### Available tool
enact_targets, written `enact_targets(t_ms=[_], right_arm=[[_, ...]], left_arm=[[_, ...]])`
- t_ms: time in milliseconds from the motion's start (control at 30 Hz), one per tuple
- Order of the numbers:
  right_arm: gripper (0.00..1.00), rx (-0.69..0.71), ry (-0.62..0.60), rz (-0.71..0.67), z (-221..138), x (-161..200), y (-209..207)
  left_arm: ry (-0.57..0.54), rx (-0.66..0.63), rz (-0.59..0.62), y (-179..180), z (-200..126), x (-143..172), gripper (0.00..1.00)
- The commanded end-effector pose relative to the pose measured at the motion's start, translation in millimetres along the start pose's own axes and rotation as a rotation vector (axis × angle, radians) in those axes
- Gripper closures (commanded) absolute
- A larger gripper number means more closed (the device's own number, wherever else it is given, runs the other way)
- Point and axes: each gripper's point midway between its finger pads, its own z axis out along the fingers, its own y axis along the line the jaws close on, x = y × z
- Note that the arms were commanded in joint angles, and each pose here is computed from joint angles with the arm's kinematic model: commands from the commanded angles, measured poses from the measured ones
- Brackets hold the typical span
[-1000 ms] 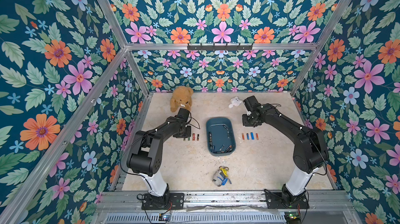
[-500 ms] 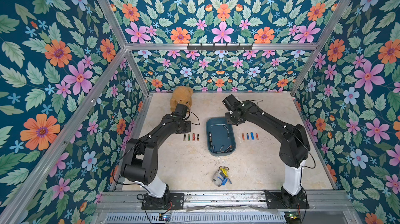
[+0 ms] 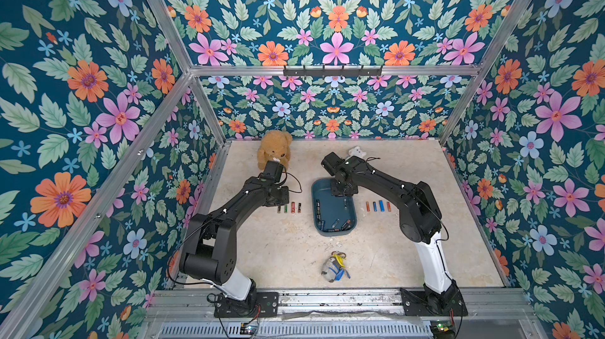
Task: Take the batteries out of the storage box
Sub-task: Place the battery at the center of the board, then pick up the battery from the storage box.
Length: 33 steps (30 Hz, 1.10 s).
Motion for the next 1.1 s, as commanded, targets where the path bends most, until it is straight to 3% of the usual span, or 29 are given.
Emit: enact_targets(t_ms=[0, 667, 1067], right_arm=[[0.72, 0.025, 0.039, 0.011, 7.1, 10.8, -4.2], [0.73, 0.041, 0.115, -0.004, 37.6, 37.4, -6.2], [0.81, -0.033, 0.094, -0.025, 33.2, 35.6, 2.9]], left_arm=[[-0.002, 0.015, 0.002, -4.0, 0.8, -0.7, 0.76], [0.017, 0.006, 0.005, -2.8, 2.5, 9.5, 0.76], [0.021, -0.001, 0.007, -1.7, 0.5, 11.4, 0.76]])
